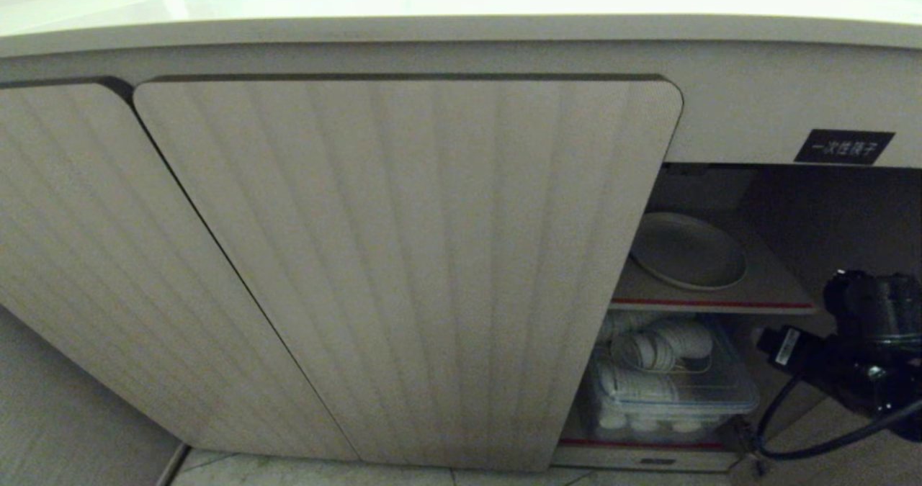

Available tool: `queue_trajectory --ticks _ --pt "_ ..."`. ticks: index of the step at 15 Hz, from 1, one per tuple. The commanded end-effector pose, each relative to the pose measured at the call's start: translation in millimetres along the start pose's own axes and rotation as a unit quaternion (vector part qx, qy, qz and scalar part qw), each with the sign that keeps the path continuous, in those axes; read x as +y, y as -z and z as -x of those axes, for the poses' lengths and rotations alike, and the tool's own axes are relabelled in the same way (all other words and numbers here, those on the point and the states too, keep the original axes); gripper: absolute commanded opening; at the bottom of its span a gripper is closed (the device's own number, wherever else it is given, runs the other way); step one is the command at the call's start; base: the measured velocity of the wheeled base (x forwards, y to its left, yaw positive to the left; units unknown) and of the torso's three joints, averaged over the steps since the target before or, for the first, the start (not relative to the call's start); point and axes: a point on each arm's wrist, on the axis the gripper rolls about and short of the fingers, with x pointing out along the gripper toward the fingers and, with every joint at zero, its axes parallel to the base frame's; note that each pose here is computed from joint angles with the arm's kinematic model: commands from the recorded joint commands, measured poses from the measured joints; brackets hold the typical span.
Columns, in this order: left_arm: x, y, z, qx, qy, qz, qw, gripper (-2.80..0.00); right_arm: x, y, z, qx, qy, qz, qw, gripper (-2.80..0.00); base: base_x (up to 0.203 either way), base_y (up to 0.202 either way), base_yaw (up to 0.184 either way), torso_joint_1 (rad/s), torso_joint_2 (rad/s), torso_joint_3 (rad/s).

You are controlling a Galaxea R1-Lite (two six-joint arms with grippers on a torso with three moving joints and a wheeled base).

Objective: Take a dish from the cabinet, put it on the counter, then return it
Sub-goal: Close the cabinet door

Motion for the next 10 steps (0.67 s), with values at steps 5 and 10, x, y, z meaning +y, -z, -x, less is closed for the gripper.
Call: queue_trajectory --ticks 5,10 --pt "0.0 0.0 0.0 0.000 0.000 0.000 1.0000 -2.80 -7.3 -0.1 14.6 -0.089 -0.034 0.042 0.995 0.00 0.000 0.000 0.000 0.000 0.00 0.000" --pt "0.0 0.0 0.0 0.000 0.000 0.000 1.0000 -2.80 -16.8 1.4 31.7 -0.137 -0.049 0.077 0.986 -2.80 0.000 0.000 0.000 0.000 0.00 0.000"
